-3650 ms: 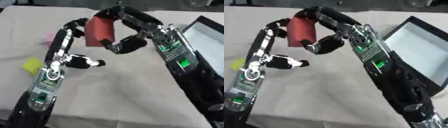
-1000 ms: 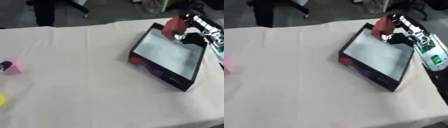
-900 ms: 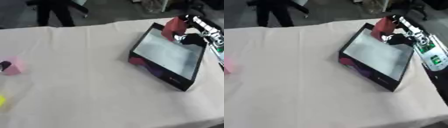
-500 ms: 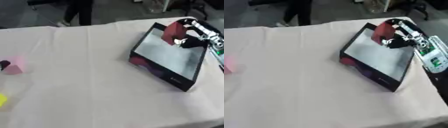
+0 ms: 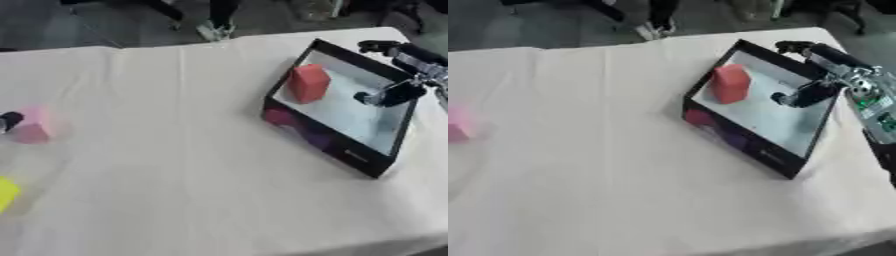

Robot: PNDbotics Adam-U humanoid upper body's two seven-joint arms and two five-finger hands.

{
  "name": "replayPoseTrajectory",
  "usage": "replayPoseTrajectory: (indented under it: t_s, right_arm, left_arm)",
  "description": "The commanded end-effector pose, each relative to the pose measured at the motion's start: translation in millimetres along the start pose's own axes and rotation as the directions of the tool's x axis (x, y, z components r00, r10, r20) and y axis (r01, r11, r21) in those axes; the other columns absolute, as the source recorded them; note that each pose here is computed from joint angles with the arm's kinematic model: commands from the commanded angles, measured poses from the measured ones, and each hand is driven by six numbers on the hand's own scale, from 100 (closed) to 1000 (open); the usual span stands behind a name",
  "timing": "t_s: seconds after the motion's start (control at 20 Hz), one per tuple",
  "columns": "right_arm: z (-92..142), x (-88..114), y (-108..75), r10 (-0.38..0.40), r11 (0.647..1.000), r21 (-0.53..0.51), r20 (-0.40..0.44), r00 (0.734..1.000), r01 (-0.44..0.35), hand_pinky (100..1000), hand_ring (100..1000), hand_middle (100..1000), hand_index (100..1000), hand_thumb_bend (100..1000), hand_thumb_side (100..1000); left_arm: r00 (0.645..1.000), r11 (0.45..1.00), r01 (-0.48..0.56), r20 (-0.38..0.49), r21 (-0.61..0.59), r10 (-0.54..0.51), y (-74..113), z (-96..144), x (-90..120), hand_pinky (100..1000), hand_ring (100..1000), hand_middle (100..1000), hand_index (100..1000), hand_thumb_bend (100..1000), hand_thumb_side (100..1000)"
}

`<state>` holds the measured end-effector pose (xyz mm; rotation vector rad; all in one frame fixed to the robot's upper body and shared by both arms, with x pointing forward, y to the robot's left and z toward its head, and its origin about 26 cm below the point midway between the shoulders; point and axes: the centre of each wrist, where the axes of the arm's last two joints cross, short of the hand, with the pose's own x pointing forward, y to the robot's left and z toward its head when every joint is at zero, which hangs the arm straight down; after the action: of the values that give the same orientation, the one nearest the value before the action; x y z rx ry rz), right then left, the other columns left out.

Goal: Pick up the objects with one hand, pass them to the other hand, and then place them into the box on the other side of the table.

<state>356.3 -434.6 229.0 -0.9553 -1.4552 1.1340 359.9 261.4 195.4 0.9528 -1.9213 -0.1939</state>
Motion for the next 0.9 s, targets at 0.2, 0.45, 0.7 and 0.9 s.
replayPoseTrajectory:
  t_s: [0.2, 0.45, 0.7, 0.9]
  right_arm:
    - [3.6, 0.3, -20.4, 0.049, 0.998, -0.041, 0.006, 0.999, -0.049, 1000, 1000, 923, 1000, 343, 100]
    - [7.2, 15.7, -37.0, -0.037, 0.981, -0.190, 0.031, 0.999, 0.043, 989, 1000, 907, 1000, 100, 100]
    - [7.0, 42.7, -53.2, -0.136, 0.926, -0.338, 0.109, 0.985, 0.165, 973, 1000, 930, 1000, 100, 522]
    - [12.6, 61.7, -57.9, -0.173, 0.895, -0.389, 0.152, 0.973, 0.220, 970, 1000, 926, 1000, 100, 567]
  left_arm:
    - [1.000, 0.999, 0.014, 0.026, 0.031, -0.015, 11.7, -7.2, 3.1, 704, 617, 701, 865, 886, 111]
    - [0.999, 0.999, 0.026, 0.026, 0.045, -0.027, 16.4, -10.4, 2.5, 705, 618, 700, 864, 884, 112]
    - [0.995, 0.996, 0.089, 0.038, -0.004, -0.089, 21.0, -21.2, 0.6, 728, 654, 725, 877, 882, 134]
    - [0.989, 0.985, 0.147, 0.044, -0.094, -0.144, 28.1, -32.7, -3.3, 750, 680, 736, 883, 894, 149]
